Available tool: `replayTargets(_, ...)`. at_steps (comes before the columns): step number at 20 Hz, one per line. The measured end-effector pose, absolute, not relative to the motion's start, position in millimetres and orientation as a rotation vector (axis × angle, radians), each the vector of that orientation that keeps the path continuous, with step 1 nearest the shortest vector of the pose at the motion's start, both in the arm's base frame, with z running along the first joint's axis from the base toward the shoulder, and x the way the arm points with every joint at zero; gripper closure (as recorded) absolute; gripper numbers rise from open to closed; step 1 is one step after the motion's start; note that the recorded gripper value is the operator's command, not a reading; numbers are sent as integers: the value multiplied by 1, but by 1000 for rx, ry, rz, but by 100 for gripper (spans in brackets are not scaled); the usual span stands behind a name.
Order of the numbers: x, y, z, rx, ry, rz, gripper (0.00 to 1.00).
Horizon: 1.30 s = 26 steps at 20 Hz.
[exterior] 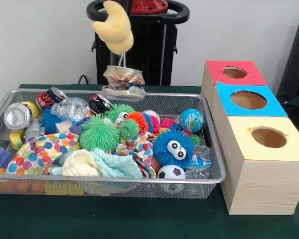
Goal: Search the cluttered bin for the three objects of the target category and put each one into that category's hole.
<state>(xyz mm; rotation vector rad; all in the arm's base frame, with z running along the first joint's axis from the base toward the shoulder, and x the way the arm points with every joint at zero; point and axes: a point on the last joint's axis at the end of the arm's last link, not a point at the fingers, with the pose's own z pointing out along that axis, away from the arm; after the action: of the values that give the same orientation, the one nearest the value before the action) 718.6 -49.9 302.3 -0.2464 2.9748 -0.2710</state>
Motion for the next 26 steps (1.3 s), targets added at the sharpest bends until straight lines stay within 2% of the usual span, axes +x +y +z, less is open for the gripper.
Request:
replayTargets(15, 721, -36, 294, -166, 2985, -247, 100)
replayTargets(26, 716, -94, 311, -40, 2969, -261, 100)
